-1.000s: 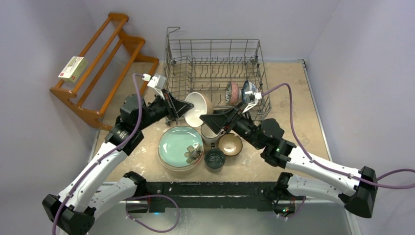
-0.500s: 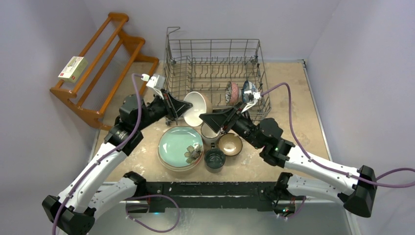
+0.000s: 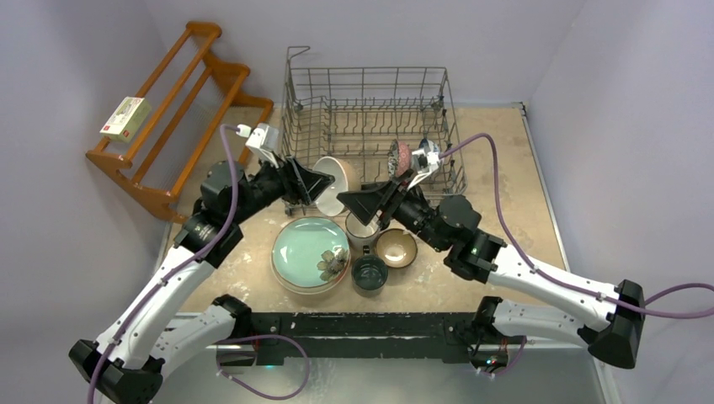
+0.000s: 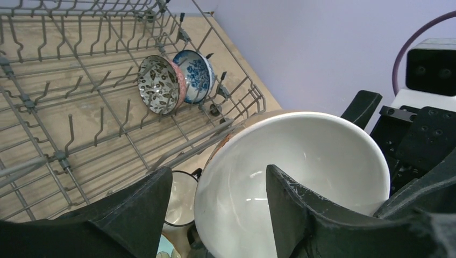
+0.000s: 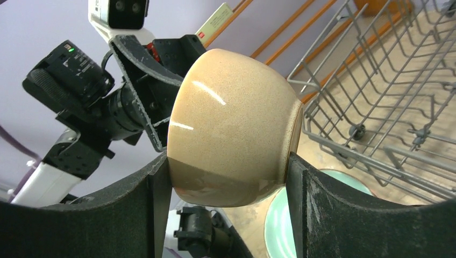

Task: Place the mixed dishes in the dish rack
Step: Insert the bowl into the dish rack.

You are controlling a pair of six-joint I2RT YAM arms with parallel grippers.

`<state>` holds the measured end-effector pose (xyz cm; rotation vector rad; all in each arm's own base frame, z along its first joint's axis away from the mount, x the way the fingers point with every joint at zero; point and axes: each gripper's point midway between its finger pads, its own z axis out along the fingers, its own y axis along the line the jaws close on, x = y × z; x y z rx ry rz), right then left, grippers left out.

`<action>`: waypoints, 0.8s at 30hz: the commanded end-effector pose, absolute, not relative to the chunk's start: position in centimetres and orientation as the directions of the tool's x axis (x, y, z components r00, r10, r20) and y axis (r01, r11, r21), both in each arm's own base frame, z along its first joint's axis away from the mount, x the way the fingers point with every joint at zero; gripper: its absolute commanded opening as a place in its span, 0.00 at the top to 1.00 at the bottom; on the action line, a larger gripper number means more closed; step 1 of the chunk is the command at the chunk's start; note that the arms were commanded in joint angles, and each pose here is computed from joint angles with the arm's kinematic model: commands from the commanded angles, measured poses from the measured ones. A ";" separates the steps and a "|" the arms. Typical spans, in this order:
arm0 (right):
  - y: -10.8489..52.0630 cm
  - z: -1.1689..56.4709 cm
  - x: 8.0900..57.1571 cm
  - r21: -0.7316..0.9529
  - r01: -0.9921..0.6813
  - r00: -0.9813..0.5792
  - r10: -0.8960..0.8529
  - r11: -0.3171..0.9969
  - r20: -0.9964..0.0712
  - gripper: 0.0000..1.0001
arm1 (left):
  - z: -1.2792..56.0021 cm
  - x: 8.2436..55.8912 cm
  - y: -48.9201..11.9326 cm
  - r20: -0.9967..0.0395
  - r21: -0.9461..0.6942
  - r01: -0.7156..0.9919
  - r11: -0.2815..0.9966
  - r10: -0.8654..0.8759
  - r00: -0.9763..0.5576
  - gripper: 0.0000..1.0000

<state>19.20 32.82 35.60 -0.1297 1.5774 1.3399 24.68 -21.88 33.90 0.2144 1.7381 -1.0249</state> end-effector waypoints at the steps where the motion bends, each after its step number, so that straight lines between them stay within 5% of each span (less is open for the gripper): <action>1: 31.2 42.0 20.1 0.629 -0.681 -0.331 0.610 0.374 -0.720 1.00 | 36.1 25.1 -20.5 -0.870 -0.490 0.559 0.669 -0.339 -0.357 0.35; 24: 28.9 39.9 30.7 0.276 -0.356 -0.017 0.289 0.893 -0.957 1.00 | 32.9 25.5 -13.1 -0.926 -0.333 0.283 0.899 -0.256 -0.278 0.29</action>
